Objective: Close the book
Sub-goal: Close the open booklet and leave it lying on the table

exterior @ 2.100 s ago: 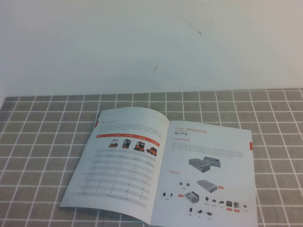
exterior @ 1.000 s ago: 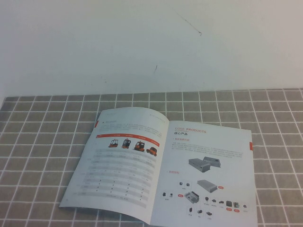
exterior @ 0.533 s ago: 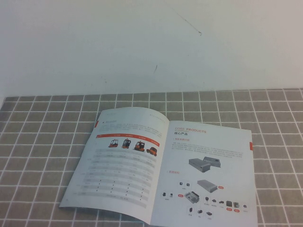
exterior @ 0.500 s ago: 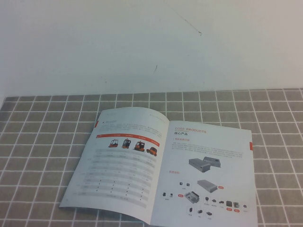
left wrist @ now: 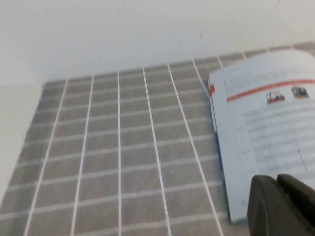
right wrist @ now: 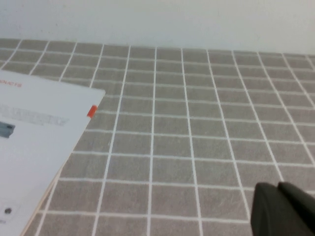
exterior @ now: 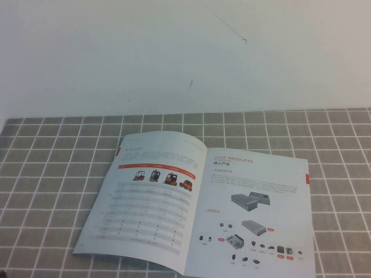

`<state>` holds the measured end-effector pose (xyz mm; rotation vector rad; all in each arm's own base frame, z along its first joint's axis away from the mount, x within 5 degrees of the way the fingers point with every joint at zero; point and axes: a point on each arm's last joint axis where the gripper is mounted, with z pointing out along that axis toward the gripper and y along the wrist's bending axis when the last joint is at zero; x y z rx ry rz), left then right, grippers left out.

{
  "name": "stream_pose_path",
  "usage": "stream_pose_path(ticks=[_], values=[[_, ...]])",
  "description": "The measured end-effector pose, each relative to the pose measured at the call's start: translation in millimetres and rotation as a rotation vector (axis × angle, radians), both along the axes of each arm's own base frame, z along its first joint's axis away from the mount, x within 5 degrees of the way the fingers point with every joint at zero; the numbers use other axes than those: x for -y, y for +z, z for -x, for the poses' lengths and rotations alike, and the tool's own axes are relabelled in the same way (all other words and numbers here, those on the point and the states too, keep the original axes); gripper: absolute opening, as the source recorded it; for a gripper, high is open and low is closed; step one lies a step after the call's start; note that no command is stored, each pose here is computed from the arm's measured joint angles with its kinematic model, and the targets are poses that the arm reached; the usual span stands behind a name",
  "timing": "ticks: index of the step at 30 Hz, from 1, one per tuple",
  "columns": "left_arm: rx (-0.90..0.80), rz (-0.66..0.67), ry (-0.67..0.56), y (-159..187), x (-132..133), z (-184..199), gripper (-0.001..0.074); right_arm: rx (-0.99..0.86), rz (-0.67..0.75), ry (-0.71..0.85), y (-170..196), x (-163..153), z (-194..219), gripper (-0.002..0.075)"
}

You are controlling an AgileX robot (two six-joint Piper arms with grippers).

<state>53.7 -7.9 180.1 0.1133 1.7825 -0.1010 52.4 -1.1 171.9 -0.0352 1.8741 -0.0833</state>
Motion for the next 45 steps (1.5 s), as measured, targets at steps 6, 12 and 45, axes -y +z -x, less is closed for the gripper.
stream_pose_path(ticks=[6,12,45], values=[[0.284,0.034,0.018,25.8,-1.4,-2.1,-0.0004,0.280,0.031,-0.021,24.1,2.3,-4.2,-0.0003],[0.625,0.075,0.040,56.1,-4.2,5.2,-0.0004,0.597,0.056,-0.046,52.7,4.2,-0.1,-0.0003],[0.321,0.151,-0.029,140.5,2.9,1.9,-0.0004,0.490,-0.096,-0.021,128.7,-0.2,19.1,-0.0003]])
